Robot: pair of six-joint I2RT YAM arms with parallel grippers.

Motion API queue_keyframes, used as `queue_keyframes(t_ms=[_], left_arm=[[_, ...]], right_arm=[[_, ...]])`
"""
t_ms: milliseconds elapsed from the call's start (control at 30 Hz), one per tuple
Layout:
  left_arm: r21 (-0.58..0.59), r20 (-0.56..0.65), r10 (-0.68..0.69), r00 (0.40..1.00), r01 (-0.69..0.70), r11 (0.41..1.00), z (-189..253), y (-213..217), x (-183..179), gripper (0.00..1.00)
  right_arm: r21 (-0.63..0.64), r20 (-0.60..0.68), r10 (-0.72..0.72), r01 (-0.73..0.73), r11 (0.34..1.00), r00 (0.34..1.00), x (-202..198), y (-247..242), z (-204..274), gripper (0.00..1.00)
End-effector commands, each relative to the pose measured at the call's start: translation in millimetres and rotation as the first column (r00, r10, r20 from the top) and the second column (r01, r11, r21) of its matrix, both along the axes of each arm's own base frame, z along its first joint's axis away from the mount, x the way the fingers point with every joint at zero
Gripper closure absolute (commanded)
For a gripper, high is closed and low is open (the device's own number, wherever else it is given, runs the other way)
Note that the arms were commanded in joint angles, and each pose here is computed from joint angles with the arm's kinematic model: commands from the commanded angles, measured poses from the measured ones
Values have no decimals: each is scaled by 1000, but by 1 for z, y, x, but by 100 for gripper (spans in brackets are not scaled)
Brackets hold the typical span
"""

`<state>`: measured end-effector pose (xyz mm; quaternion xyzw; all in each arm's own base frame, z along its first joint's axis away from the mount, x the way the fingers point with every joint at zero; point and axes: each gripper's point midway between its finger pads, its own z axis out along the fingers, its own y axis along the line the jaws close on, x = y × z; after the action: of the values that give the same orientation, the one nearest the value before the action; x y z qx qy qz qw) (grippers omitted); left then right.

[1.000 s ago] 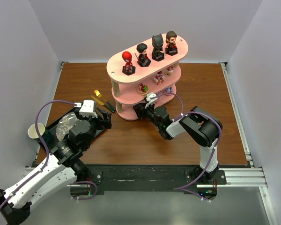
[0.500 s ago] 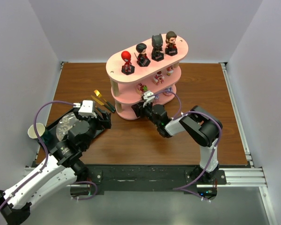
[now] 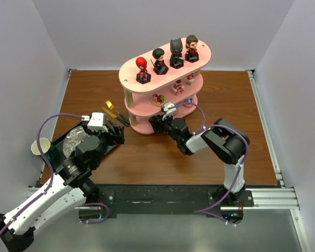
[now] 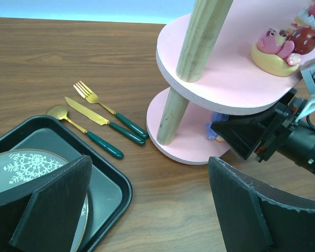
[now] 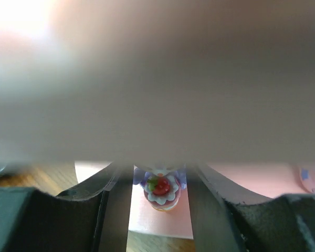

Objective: Place and organize the plastic toys onto the shelf

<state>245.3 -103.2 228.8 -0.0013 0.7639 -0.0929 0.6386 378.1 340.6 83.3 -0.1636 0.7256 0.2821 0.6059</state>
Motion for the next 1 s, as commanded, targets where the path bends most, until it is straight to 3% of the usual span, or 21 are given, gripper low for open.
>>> queue_keyframes(t_ms=[0, 267, 533, 967], left_arm=[[1, 21, 22, 1000, -22, 1000, 2, 5, 2, 3], [7, 19, 19, 1000, -19, 1000, 1, 5, 2, 3], [2, 24, 16, 1000, -16, 1000, 2, 4, 2, 3], [-5, 25, 13, 1000, -13, 1000, 3, 4, 1, 3]], right_arm=[[58, 9, -34, 34, 998, 999, -2, -9, -5, 76], [35, 7, -14, 14, 999, 1000, -2, -4, -9, 65], [46, 16, -10, 9, 999, 1000, -3, -5, -6, 41], [69, 48, 29, -33, 997, 998, -18, -9, 17, 19]])
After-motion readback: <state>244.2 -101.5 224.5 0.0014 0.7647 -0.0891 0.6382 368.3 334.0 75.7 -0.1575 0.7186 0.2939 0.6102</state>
